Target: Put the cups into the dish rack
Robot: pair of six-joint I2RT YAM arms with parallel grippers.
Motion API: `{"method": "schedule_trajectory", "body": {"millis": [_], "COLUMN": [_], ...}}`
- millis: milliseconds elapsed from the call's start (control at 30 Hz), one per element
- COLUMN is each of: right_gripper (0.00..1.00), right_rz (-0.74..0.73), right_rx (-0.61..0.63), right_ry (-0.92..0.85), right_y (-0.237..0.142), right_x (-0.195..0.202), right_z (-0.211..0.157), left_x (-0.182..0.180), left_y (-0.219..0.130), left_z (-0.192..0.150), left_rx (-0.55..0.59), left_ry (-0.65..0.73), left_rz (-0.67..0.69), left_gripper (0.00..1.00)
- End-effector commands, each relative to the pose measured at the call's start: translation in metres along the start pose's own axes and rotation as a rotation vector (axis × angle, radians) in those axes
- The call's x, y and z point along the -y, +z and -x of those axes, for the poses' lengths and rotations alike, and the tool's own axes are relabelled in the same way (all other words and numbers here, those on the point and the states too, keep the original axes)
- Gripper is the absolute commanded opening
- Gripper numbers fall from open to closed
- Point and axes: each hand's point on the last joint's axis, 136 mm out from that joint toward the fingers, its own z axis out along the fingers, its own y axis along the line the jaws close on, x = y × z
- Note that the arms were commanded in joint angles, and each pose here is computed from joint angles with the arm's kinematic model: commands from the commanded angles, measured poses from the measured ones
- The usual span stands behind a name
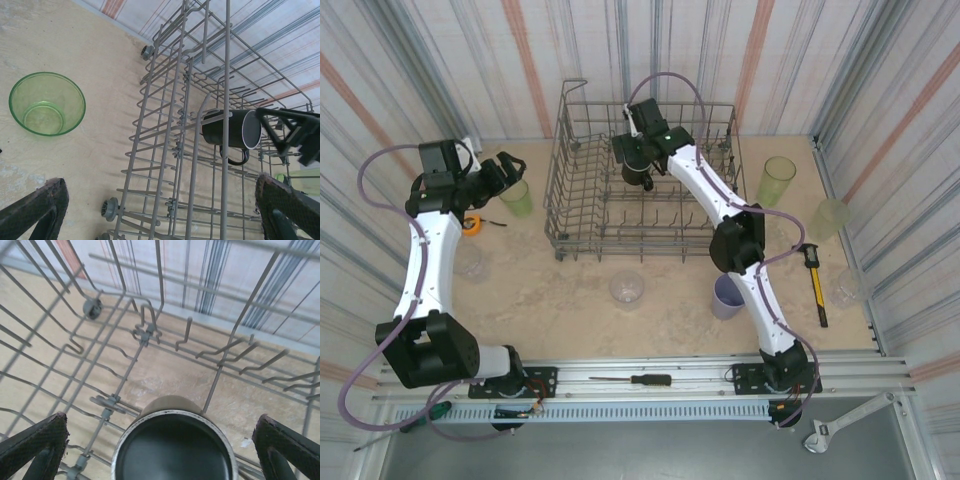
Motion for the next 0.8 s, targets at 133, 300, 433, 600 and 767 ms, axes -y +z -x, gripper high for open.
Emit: {"method": "schedule_trajectory", "body": {"millis": [133, 300, 433, 600, 767], "right_gripper": [0.99, 0.99, 0.99, 0.99, 0.99], "right_rz": [-0.011, -0.016, -0.029, -0.008, 0.016], "right_rx": [0.098, 0.087, 0.059, 0.042, 0.044], "right_ry": [-0.002, -0.009, -0.005, 0.032, 0.068], "right_y": [-0.074, -0.093, -0.105, -0.125, -0.147], "right_x": [-0.004, -0.006, -0.006, -0.008, -0.009], "right_z": [0.048, 0.048, 0.042, 0.033, 0.021], "left_x": [-0.001, -0.004, -0.007, -0.011, -0.016], "left_y": [-0.003, -0.004, -0.003, -0.001, 0.002], "left_z": [0.000, 0.001, 0.001, 0.000, -0.002], "left_rx": [0.010, 0.013, 0.015, 0.012, 0.004], "left_ry": [0.004, 0.007, 0.005, -0.005, -0.014], "left_rz": [0.007, 0.020, 0.035, 0.055, 0.071], "left_gripper": [0.99, 0.99, 0.99, 0.99, 0.99]}}
